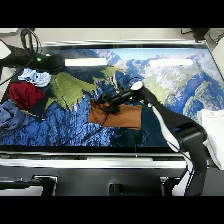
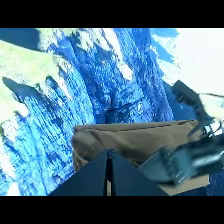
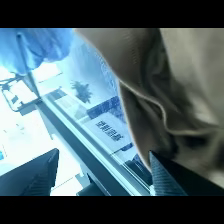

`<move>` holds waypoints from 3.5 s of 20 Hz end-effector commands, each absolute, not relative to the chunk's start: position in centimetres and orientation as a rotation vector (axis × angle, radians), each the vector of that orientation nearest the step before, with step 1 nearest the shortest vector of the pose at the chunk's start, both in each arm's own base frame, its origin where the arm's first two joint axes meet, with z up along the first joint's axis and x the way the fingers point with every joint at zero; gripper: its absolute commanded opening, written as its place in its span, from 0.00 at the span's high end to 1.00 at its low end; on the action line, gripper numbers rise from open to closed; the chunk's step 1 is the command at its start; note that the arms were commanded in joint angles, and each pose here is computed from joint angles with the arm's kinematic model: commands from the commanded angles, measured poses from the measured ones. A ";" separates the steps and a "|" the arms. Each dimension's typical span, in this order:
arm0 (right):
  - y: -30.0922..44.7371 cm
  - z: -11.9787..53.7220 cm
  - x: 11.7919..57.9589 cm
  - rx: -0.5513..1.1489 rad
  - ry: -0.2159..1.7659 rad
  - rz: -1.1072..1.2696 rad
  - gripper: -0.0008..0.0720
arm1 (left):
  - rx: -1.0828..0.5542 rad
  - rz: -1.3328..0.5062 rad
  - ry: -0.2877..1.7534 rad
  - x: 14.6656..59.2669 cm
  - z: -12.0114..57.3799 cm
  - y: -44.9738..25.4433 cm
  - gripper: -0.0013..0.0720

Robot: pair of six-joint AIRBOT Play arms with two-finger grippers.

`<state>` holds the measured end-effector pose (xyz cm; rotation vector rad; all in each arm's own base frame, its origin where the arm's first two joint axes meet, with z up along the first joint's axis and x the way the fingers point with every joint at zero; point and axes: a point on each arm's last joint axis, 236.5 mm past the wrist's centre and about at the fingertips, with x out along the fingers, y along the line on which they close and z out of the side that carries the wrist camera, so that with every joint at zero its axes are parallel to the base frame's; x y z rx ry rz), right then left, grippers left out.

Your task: Fold the clothes and pants, and hang the long-sleeved shirts on hangers.

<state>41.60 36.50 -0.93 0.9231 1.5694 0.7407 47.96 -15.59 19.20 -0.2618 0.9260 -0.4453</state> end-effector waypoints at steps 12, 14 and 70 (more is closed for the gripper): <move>11.4 -7.8 37.5 0.792 1.663 0.339 0.13 | -0.224 -0.427 0.909 47.8 19.8 -14.4 0.95; 13.8 -9.5 37.8 0.813 1.613 0.364 0.13 | -0.227 -0.430 0.909 47.8 19.8 -14.5 0.95; -29.4 -1.4 13.7 1.158 1.297 -1.025 0.14 | -0.221 -0.434 0.921 47.5 19.6 -14.5 0.95</move>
